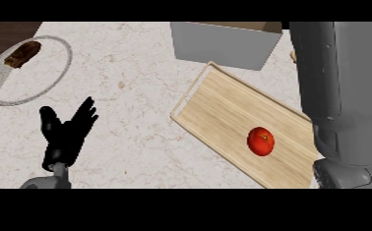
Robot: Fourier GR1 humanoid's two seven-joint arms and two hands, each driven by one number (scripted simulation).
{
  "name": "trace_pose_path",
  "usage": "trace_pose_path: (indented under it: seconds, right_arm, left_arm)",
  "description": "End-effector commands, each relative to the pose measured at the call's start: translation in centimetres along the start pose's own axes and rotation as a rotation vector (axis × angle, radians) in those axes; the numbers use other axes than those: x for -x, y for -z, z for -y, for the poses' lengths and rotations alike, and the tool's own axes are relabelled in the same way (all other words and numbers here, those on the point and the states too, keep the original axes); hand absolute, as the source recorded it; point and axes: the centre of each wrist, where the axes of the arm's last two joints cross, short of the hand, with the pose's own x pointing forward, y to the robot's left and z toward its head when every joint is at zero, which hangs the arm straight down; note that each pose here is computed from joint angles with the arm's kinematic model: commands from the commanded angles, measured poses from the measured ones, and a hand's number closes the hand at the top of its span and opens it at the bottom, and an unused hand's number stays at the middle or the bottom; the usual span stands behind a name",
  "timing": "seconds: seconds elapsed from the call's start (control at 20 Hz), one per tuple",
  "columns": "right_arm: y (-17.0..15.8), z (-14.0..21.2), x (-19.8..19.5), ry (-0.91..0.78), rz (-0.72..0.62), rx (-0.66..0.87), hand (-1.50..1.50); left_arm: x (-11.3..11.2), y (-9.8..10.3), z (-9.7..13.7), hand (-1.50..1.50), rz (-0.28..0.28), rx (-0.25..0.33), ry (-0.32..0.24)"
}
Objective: Pick the bell pepper from the tray and place it in the tiered shelf
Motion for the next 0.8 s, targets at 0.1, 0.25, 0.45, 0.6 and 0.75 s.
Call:
trace_pose_path:
  seconds: [0.1, 0.25, 0.45, 0.6, 0.75]
  right_arm:
    - [4.2, 4.6, -1.0, -0.019, -0.227, 0.058, 1.50]
    - [6.5, 5.0, 0.5, -0.017, -0.233, 0.093, 1.50]
    - [7.9, 7.4, 0.0, -0.044, -0.222, 0.095, 1.50]
    - [12.4, 7.7, 3.9, -0.064, -0.223, 0.047, 1.50]
    - [12.7, 8.2, 3.5, -0.070, -0.211, -0.016, 1.50]
  left_arm:
    - [0.0, 0.2, -0.5, 0.00, -0.038, 0.007, 0.003]
    - [0.9, 0.3, -0.3, 0.00, -0.027, 0.013, -0.012]
    - [0.4, 0.1, -0.8, 0.00, -0.028, -0.016, -0.017]
    - [0.4, 0.3, -1.3, 0.00, -0.011, -0.020, -0.017]
    - [-1.3, 1.2, -0.5, 0.00, -0.026, 0.002, -0.019]
